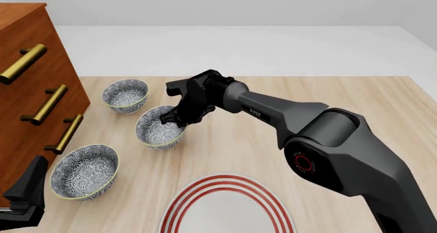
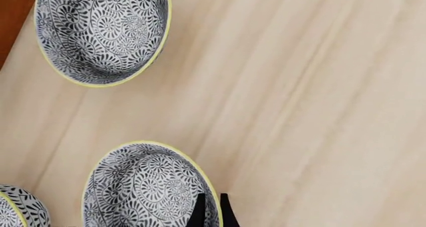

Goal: Pick up the bowl and put it in the middle on the plate.

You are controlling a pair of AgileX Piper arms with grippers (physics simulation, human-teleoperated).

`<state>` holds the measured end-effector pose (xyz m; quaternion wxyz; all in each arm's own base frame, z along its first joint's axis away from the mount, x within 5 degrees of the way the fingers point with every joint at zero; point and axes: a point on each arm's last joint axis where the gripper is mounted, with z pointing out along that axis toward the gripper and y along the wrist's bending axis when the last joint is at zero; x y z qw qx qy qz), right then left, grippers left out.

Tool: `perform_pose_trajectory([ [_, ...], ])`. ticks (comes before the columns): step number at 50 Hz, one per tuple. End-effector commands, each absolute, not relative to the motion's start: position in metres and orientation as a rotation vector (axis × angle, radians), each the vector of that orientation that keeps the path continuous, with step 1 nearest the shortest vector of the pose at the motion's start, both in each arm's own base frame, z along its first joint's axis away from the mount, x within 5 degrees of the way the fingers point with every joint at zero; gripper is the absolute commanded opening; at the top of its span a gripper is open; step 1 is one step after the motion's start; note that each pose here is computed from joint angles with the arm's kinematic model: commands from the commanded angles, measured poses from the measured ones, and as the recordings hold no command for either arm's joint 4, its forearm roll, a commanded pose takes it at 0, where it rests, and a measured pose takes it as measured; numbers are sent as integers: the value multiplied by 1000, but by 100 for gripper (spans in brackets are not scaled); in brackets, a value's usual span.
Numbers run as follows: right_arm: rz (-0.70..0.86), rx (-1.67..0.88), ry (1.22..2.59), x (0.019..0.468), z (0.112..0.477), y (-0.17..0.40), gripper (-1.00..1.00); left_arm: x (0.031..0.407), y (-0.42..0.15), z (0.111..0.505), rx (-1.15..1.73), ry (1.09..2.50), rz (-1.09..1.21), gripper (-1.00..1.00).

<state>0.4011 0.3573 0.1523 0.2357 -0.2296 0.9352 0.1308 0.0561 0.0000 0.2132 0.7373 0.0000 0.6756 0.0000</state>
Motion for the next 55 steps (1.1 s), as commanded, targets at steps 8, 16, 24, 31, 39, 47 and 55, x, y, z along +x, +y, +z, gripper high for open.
perform_pose_trajectory([
  [8,375,-552,2545,397,176,343,-100,56,0,213,0,1484,0,100],
  [16,429,-478,2471,372,229,311,-100,56,0,213,0,1484,0,100],
  [24,444,-417,2402,336,273,256,-100,56,0,213,0,1484,0,100],
  [31,439,-371,2377,302,287,213,-100,56,0,213,0,1484,0,100],
  [39,445,-321,2381,265,290,180,-100,56,0,213,0,1484,0,100],
  [47,439,-308,2390,235,286,158,-100,56,0,213,0,1484,0,100],
  [55,433,-312,2428,213,270,146,-100,56,0,213,0,1484,0,100],
])
